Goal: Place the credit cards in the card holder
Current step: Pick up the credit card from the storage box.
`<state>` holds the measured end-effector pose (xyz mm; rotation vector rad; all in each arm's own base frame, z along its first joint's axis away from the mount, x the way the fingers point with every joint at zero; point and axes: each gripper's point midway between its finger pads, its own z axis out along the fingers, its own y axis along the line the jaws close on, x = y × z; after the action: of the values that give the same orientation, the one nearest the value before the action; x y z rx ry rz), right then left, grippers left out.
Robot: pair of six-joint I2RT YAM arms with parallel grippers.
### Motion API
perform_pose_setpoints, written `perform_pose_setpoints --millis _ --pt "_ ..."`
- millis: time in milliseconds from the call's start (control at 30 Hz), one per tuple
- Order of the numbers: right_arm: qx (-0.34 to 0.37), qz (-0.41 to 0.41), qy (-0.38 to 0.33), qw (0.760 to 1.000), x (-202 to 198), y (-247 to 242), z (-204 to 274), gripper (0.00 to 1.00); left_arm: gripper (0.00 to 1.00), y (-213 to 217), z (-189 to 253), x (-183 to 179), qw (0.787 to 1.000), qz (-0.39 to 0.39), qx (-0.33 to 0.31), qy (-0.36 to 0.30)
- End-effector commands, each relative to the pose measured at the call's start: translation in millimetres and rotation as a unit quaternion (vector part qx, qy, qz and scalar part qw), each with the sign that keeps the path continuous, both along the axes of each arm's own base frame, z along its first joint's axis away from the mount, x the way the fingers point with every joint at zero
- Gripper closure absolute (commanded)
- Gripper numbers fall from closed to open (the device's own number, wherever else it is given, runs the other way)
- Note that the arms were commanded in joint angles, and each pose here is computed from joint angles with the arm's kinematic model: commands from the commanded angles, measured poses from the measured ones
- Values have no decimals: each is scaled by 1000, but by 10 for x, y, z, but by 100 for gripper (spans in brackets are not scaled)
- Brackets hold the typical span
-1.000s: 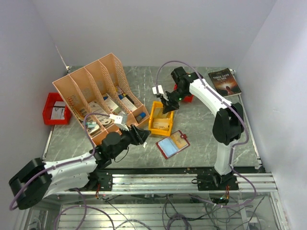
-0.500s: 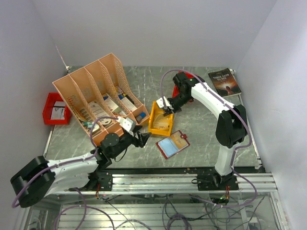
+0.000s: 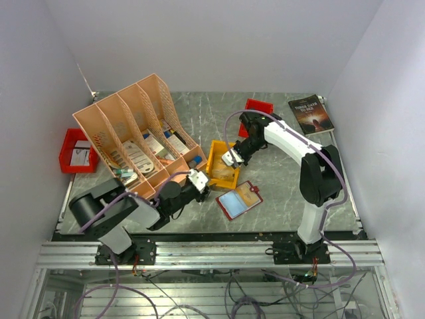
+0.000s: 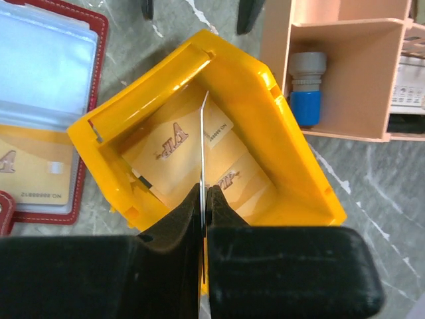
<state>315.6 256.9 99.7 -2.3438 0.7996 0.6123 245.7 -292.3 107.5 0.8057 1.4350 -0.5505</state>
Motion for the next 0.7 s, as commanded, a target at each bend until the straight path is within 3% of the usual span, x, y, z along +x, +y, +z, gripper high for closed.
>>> perform_pose_setpoints --millis 0,133,333,667 --pt "33 24 -61 997 102 68 228 100 42 -139 708 135 987 -3 -95 -127" --pt "42 27 -74 996 105 84 285 100 46 -197 617 230 988 8 -85 -126" --pt "46 27 -80 995 69 75 310 100 38 -217 618 248 984 6 -80 -158" --pt "40 18 -53 998 -33 34 308 100 37 -222 863 142 977 -46 -111 -176"
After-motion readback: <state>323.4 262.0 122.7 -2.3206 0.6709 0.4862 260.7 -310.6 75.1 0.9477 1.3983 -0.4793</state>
